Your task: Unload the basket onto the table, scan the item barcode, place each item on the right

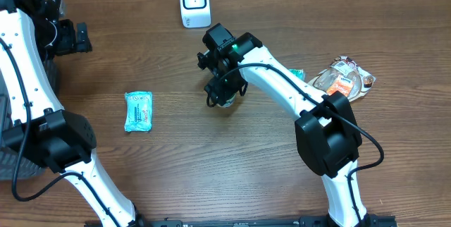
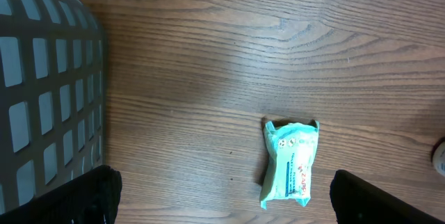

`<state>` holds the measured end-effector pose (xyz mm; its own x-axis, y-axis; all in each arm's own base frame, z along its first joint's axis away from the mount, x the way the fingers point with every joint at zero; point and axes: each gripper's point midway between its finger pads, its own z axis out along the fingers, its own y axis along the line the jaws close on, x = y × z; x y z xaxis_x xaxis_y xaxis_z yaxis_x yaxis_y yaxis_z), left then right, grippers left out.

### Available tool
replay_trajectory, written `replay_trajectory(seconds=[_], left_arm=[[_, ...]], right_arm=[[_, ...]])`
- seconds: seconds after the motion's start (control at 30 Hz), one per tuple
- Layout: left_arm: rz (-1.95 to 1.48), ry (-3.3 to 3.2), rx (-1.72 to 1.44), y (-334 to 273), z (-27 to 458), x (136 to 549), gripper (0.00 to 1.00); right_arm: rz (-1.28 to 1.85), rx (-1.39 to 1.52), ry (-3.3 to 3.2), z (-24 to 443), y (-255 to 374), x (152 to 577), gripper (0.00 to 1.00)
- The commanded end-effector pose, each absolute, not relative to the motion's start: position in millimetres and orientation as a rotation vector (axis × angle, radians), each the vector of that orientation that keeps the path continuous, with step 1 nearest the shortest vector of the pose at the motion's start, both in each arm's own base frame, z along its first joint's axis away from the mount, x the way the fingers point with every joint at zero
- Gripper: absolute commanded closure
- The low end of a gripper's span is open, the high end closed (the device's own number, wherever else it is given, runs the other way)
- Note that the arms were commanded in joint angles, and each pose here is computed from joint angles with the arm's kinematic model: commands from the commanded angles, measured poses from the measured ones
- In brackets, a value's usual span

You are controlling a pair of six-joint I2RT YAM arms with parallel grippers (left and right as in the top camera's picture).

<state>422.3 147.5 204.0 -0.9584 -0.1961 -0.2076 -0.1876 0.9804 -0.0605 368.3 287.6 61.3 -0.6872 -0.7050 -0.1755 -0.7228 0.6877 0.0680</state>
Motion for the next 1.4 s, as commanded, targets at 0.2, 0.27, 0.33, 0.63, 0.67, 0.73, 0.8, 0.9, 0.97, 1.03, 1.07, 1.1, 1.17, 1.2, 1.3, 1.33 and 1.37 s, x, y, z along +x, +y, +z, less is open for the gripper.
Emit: replay_trajectory(seconds=[0.2, 0.27, 0.33, 0.63, 0.67, 0.73, 0.8, 0.9, 0.97, 1.03, 1.07, 1.1, 1.17, 1.2, 1.3, 1.33, 1.37], left_arm=[[-0.050, 2.879, -0.257, 144, 216, 425, 0.00], [-0.050, 2.879, -0.257, 144, 216, 425, 0.01], [-0.050, 2.879, -0.257, 144, 216, 425, 0.00], [-0.050, 2.879, -0.257, 144, 216, 424, 0.00], [-0.050, 2.879, -0.257, 144, 216, 425, 0.00], [-0.050, 2.879, -0.257, 144, 216, 425, 0.00], [-0.050, 2.879, -0.257, 144, 216, 425, 0.01], [-0.050, 2.879, -0.257, 144, 216, 425, 0.00], [-0.050, 2.879, -0.257, 144, 216, 424, 0.00], [-0.050, 2.879, -0.257, 144, 216, 425, 0.01], [-0.050, 2.879, -0.257, 144, 216, 425, 0.00], [-0.050, 2.879, -0.257, 144, 216, 424, 0.01], [-0.050, 2.879, -0.257, 144, 216, 425, 0.00], [-0.050, 2.879, -0.257, 144, 216, 425, 0.00], [-0.050, 2.879, -0.257, 144, 216, 425, 0.00], [-0.050, 2.879, -0.257, 144, 216, 425, 0.00], [-0.050, 2.879, -0.257, 144, 216, 425, 0.00]], right_arm=[[0.207, -1.149, 2.753, 68, 286, 371, 0.45], [0.211, -1.111, 2.769, 68, 286, 371, 0.49], [0.222, -1.064, 2.783, 72, 287, 372, 0.54], [0.737, -1.034, 2.693, 148, 334, 355, 0.55], [0.817, -1.036, 2.664, 160, 339, 353, 0.55], [1.018, -1.058, 2.569, 193, 350, 346, 0.55], [1.194, -1.087, 2.456, 225, 355, 341, 0.55], [1.415, -1.097, 2.286, 271, 353, 335, 0.57], [1.529, -1.082, 2.197, 297, 345, 333, 0.59], [1.619, -1.061, 2.126, 317, 334, 332, 0.60], [1.658, -1.049, 2.094, 326, 329, 332, 0.60], [1.691, -1.037, 2.066, 334, 323, 333, 0.60], [1.733, -1.015, 2.029, 345, 313, 335, 0.61], [1.739, -1.003, 2.019, 349, 308, 336, 0.61], [1.725, -0.972, 2.020, 353, 298, 342, 0.62], [1.722, -0.966, 2.021, 352, 296, 343, 0.62], [1.713, -0.961, 2.027, 352, 295, 345, 0.62]])
